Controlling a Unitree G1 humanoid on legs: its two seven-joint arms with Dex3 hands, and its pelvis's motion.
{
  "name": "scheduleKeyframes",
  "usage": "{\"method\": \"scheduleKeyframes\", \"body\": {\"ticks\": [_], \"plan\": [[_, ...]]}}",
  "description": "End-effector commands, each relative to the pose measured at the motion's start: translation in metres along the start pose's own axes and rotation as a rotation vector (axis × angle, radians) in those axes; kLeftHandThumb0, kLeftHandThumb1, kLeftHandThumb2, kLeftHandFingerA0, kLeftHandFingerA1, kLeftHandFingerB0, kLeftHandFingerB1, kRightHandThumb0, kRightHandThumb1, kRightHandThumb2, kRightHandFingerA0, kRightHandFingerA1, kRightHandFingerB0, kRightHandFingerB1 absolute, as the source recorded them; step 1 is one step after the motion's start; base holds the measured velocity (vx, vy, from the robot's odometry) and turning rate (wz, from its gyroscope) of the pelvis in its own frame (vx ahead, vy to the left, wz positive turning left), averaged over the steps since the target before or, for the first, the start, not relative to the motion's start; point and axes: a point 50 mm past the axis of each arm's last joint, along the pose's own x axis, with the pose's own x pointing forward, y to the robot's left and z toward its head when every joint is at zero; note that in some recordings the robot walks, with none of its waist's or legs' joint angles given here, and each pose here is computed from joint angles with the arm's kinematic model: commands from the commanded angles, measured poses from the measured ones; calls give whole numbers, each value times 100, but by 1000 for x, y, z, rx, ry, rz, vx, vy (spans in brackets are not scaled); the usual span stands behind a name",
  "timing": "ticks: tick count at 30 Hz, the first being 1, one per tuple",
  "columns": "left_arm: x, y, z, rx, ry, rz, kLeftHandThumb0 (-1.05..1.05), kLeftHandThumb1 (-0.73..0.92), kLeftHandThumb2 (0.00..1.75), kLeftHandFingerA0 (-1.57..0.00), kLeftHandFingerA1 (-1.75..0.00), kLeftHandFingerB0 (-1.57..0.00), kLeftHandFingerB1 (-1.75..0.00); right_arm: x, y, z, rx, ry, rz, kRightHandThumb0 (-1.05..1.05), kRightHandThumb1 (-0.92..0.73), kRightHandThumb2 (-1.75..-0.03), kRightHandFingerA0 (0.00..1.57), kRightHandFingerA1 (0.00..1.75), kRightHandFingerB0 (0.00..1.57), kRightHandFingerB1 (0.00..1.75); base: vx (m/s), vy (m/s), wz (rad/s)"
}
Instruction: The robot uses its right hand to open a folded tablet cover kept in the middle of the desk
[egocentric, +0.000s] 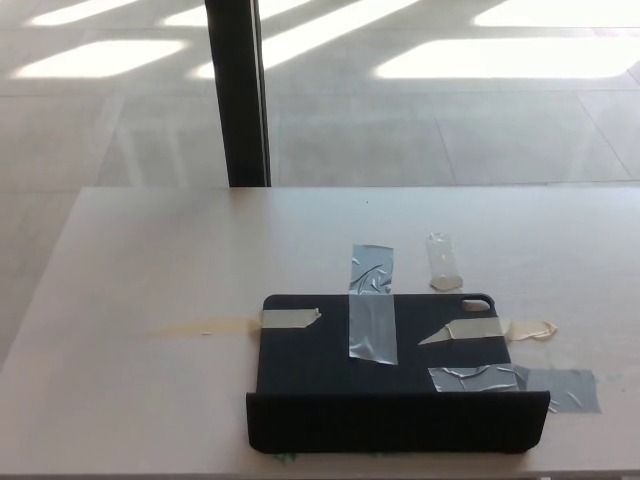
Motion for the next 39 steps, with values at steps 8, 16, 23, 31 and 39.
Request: {"method": "scheduleKeyframes", "body": {"ticks": [8, 16, 23, 31, 39], "plan": [[1, 9, 17, -201, -18, 57, -44, 41, 64, -82, -93, -71, -82, -53, 177, 57, -302, -335, 813, -59, -48, -56, 59, 46, 51, 37, 0, 0, 0], [1, 8, 20, -200, -27, 61, -42, 42, 63, -79, -92, -73, -83, -76, 207, 46, -556, -396, 1114, -69, -48, -55, 39, 46, 32, 31, 0, 0, 0], [1, 6, 23, -214, -20, 64, -41, 40, 64, -82, -94, -74, -84, -105, 233, 15, -814, -299, 1412, -73, -43, -55, 31, 38, 26, 30, 0, 0, 0], [2, 5, 25, -210, -28, 55, -42, 41, 64, -83, -93, -77, -84, -125, 236, -21, -1012, -210, 1601, -79, -47, -55, 32, 53, 24, 28, 0, 0, 0], [2, 5, 28, -207, -31, 54, -44, 29, 84, -88, -94, -75, -85, -142, 232, -37, -1136, -150, 1741, -80, -46, -56, 21, 54, 21, 31, 0, 0, 0]]}}
